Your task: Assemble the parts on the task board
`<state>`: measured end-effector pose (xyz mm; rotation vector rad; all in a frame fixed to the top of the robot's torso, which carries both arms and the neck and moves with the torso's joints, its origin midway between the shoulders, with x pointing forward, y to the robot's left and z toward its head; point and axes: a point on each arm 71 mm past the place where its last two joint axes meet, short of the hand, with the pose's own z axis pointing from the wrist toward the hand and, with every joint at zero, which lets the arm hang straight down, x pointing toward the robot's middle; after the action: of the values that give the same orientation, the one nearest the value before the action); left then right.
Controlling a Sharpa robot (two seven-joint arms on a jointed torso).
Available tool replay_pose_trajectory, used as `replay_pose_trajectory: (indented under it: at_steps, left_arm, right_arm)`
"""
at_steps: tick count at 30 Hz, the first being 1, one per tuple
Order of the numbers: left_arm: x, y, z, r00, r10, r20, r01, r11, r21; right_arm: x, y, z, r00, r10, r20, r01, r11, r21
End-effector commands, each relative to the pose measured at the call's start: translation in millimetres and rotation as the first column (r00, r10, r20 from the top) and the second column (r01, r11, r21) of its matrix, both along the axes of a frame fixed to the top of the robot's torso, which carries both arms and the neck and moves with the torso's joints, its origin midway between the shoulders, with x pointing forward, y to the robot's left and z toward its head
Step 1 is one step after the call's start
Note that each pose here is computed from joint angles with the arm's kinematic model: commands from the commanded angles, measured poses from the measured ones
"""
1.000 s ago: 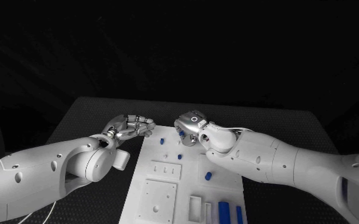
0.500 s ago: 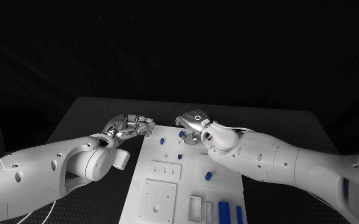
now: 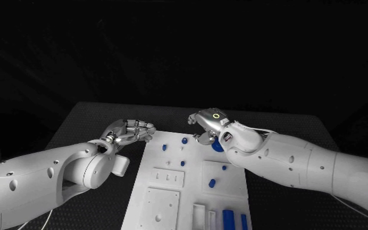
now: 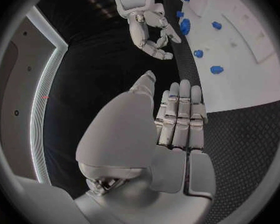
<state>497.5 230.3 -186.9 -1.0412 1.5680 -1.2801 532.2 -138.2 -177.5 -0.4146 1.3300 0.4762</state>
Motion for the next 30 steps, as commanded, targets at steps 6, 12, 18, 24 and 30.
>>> replay_pose_trajectory:
  at_steps: [6, 12, 18, 24, 30]
  left_arm:
    - [1.3, 3.7, 2.0, 1.000, 0.003, 0.012, -0.003, 1.000, 0.003]
    - [1.9, 1.7, 1.5, 1.000, -0.007, 0.010, 0.007, 1.000, 0.001]
    - [1.9, 2.2, 1.2, 1.000, -0.006, 0.010, 0.006, 1.000, 0.001]
    - [2.0, 3.2, 1.0, 1.000, -0.005, 0.009, 0.005, 1.000, 0.002]
    - [2.4, 2.4, 0.8, 1.000, -0.007, 0.010, 0.007, 1.000, 0.002]
  right_arm:
    - [-5.1, -45.2, 15.6, 0.991, -0.061, -0.119, 0.068, 0.996, 0.054]
    - [-1.5, -72.3, 10.0, 0.975, -0.109, -0.192, 0.115, 0.993, 0.021]
    - [2.9, -84.9, 0.5, 0.955, -0.146, -0.258, 0.144, 0.989, -0.026]
    - [2.5, -87.4, -15.9, 0.934, -0.154, -0.322, 0.151, 0.988, -0.036]
    - [2.8, -85.6, -28.8, 0.926, -0.153, -0.345, 0.154, 0.988, -0.026]
